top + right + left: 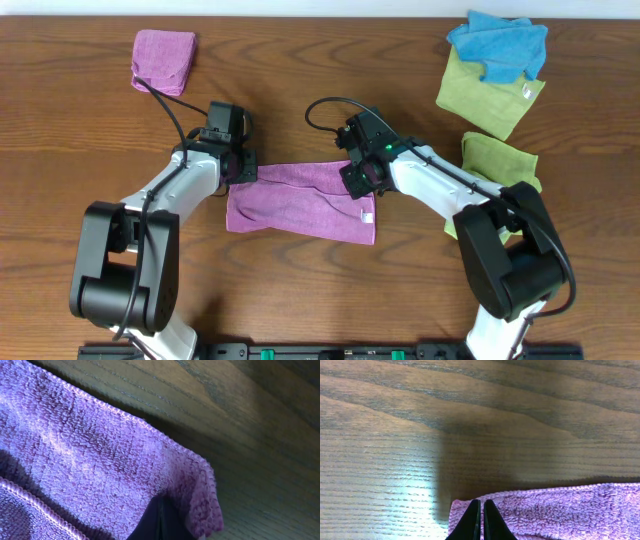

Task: Fold the cloth

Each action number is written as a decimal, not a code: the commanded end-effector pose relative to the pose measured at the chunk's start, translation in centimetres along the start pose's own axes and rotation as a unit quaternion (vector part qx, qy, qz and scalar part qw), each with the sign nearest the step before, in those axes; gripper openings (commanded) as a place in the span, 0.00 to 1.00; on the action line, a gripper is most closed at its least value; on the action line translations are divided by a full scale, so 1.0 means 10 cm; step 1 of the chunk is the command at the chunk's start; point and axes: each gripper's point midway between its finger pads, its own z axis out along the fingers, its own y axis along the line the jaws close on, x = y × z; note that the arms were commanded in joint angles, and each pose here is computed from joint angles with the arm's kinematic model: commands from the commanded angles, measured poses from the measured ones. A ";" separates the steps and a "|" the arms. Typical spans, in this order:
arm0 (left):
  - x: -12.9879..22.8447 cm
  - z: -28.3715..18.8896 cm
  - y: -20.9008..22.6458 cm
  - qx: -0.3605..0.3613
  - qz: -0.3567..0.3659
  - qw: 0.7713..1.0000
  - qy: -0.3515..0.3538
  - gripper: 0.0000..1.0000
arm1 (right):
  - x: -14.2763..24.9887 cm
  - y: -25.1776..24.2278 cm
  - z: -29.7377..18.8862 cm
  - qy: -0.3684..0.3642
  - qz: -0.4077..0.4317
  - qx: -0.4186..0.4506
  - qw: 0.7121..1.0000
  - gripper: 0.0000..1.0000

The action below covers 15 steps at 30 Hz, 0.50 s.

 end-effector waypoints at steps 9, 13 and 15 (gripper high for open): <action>0.08 0.23 0.00 -0.011 0.008 1.000 0.023 0.05 | 0.08 -0.09 0.18 0.015 0.014 0.018 1.000 0.02; 0.08 0.37 0.00 -0.011 0.007 1.000 0.023 0.06 | 0.03 -0.09 0.25 0.004 0.015 0.018 1.000 0.02; 0.03 0.43 -0.01 -0.009 0.007 1.000 0.018 0.05 | 0.00 -0.10 0.31 -0.002 0.015 0.018 1.000 0.02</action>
